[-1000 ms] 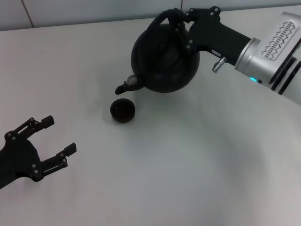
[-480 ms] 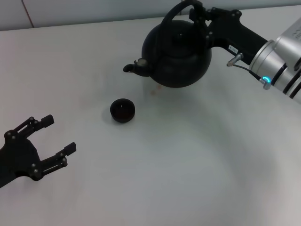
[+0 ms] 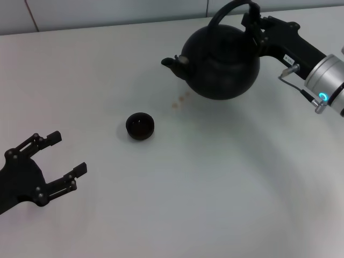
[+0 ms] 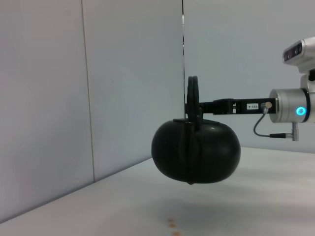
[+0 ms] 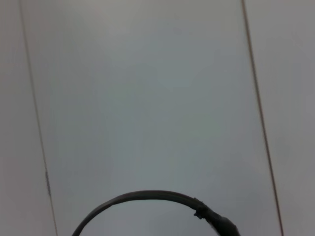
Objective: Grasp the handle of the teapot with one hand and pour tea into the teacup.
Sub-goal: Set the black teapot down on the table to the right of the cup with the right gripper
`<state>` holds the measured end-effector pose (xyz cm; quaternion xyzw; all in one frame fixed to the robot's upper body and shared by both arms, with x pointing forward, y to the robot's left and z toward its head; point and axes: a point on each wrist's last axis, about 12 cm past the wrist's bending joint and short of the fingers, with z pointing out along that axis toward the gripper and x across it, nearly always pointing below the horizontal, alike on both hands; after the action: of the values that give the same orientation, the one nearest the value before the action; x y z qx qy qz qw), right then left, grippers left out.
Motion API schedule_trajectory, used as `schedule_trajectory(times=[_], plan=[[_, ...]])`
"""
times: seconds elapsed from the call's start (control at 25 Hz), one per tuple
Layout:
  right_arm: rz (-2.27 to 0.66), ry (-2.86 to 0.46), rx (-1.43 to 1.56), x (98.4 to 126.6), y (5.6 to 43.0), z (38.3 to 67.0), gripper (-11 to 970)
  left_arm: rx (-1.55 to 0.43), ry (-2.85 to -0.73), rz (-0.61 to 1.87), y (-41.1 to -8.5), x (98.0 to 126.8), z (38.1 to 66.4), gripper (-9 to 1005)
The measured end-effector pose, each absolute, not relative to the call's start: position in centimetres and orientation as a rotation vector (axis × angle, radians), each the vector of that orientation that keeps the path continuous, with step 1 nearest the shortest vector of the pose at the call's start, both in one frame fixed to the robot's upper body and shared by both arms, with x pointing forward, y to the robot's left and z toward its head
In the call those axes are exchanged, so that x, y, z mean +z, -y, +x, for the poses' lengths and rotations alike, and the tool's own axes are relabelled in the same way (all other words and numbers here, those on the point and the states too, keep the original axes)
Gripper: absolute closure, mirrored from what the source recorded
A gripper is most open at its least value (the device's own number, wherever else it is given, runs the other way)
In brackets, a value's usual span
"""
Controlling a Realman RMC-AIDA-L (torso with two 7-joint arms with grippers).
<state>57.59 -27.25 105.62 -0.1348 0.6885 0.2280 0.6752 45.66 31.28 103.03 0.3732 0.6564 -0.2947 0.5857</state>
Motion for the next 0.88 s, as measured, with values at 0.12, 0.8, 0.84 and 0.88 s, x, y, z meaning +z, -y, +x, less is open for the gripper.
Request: schedule_trajectory(times=[0.12, 0.8, 0.84, 0.88], plan=[[-0.275, -1.567, 0.522, 105.3, 27.6, 57.3, 869, -0.687, -1.53, 0.871, -31.3, 103.0, 45.7, 150], [-0.265, -1.65, 0.444, 103.8, 28.9, 56.4, 869, -0.689, -1.52, 0.876, -31.2, 103.0, 45.4, 150], [-0.273, -1.654, 0.431, 103.7, 28.9, 56.4, 869, -0.691, -1.518, 0.876, -31.2, 103.0, 45.4, 150], [-0.279, -1.657, 0.421, 103.6, 28.9, 56.4, 869, -0.691, -1.518, 0.876, -31.2, 103.0, 45.4, 150]])
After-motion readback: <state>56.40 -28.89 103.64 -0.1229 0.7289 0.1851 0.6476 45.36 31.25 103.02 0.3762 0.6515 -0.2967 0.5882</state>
